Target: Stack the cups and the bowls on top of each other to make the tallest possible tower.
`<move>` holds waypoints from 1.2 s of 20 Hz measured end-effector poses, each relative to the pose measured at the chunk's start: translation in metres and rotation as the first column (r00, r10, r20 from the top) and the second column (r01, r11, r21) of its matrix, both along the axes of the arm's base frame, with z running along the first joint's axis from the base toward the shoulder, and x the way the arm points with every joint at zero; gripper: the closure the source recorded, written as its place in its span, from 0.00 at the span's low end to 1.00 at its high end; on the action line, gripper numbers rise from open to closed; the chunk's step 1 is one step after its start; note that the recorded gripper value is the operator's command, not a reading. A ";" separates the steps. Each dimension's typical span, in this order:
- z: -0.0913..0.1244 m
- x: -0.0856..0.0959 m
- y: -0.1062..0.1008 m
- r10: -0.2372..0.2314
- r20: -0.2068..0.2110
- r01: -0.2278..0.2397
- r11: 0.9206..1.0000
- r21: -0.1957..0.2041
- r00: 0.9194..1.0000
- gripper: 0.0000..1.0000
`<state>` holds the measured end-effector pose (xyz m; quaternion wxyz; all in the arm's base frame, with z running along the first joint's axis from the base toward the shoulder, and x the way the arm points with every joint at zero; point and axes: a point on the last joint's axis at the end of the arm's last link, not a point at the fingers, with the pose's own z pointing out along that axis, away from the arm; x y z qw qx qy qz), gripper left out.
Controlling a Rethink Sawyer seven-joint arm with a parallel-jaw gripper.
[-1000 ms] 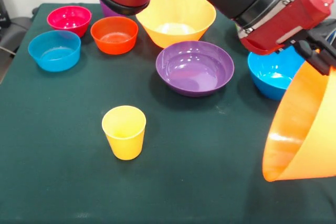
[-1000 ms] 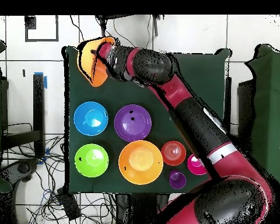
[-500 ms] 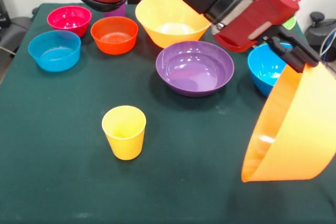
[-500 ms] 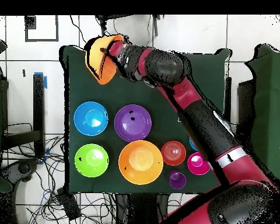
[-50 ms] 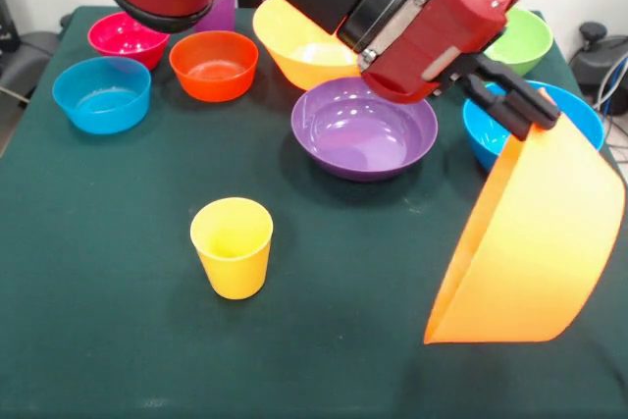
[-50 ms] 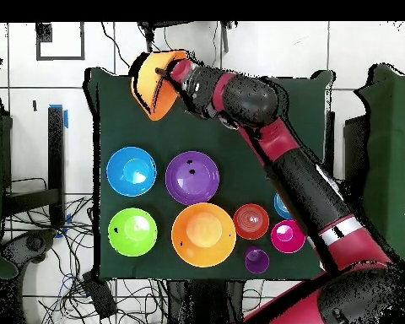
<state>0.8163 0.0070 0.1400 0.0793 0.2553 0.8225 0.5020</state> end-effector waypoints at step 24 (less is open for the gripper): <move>-0.061 -0.027 0.012 0.013 -0.012 -0.011 0.990 0.144 1.000 1.00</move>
